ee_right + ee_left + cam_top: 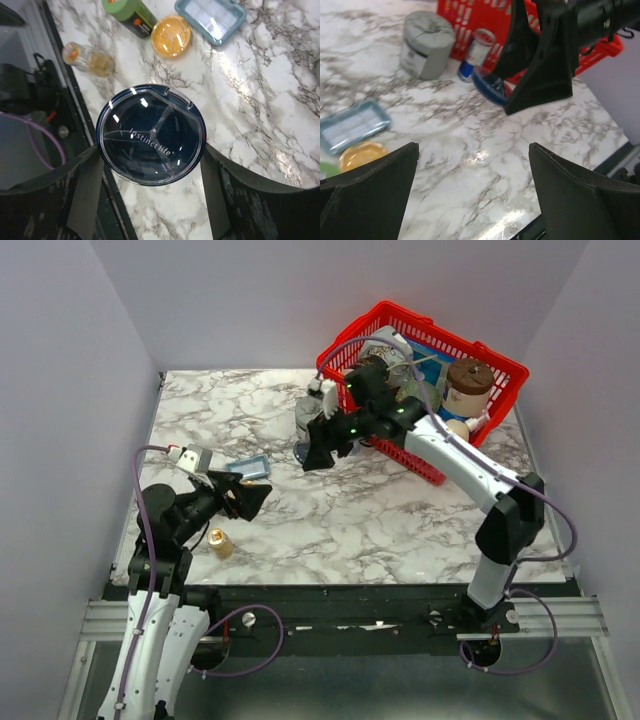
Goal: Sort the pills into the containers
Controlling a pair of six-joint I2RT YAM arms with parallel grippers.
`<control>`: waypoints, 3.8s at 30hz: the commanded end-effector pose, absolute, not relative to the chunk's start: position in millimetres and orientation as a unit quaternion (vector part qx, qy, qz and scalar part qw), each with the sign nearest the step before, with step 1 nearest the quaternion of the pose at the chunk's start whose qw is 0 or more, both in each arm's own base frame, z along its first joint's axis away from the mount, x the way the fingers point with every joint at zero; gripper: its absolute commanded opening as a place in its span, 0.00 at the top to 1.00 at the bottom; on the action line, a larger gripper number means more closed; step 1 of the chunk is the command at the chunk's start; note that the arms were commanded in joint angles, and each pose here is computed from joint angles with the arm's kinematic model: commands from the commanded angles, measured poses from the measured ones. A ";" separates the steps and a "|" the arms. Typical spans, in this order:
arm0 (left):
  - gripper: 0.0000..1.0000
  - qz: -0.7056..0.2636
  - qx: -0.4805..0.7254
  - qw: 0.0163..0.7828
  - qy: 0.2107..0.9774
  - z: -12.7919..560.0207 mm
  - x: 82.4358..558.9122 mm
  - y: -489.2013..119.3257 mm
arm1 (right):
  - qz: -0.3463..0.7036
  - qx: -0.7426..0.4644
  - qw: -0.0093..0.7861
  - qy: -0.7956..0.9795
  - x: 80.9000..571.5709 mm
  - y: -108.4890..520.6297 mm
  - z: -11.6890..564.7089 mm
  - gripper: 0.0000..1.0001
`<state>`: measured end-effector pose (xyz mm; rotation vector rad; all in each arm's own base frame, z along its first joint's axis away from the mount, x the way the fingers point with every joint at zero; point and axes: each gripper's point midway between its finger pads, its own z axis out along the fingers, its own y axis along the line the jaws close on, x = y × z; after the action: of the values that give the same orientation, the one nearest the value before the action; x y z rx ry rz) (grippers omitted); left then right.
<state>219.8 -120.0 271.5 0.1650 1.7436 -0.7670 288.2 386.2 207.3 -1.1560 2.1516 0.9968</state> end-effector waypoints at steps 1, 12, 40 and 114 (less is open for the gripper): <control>0.01 -0.412 0.183 0.635 0.627 325.3 196.4 -158.3 | 0.458 -0.377 0.208 0.778 262.1 365.6 242.7 0.52; 0.01 -0.377 0.301 0.695 0.534 314.3 194.4 -207.5 | 0.570 -0.269 0.164 0.759 245.7 336.9 291.4 0.52; 0.01 -0.401 0.270 0.710 0.511 302.7 222.7 -260.6 | 0.631 -0.242 0.112 0.728 222.0 333.9 296.2 0.53; 0.46 -0.393 0.318 0.678 0.533 292.8 224.1 -279.7 | 0.632 -0.239 0.100 0.731 221.3 333.6 283.4 0.50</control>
<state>234.6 -271.9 282.9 0.6178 1.2422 -0.8705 227.1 334.0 278.3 -0.6684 2.1882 1.8384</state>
